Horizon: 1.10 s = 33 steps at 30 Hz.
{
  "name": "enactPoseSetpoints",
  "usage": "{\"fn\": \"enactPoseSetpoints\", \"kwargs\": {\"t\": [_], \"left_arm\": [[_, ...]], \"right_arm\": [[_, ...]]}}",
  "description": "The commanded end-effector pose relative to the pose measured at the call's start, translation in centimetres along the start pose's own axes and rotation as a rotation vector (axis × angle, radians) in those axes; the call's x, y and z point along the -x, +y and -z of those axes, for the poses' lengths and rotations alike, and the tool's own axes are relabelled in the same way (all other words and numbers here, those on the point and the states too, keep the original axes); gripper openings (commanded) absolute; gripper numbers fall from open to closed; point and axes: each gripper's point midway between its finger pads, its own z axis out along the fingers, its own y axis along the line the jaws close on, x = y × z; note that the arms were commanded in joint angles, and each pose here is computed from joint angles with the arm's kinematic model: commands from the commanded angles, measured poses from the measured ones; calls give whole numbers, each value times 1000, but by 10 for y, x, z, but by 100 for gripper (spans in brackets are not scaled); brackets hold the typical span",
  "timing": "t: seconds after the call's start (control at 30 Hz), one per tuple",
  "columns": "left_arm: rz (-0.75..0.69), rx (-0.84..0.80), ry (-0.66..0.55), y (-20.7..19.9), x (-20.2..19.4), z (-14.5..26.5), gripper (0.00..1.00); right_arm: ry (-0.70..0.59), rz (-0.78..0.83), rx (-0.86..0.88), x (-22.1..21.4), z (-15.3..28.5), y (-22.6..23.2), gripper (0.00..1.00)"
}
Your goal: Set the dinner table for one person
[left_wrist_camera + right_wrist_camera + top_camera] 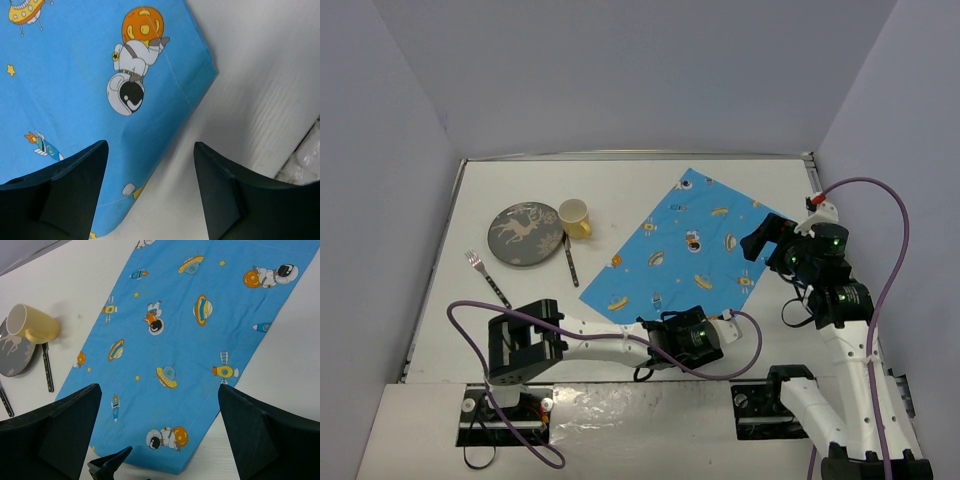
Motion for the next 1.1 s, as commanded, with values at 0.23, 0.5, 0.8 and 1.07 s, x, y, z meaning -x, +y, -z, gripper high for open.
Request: {"fn": "enactPoseSetpoints", "kwargs": {"t": [0.23,0.5,0.8,1.07], "left_arm": [[-60,89,-58,18,35,-12,24],[-114,129,-84,44,57,-3,16],[-101,147,-89,101,72,-3,14],[-49,133,-50,146,76,-21,30]], "right_arm": [[-37,28,27,8,-1,4,100],[-47,35,30,10,1,5,100],[-46,40,34,12,1,6,100],[-34,42,34,8,-1,5,100]]}}
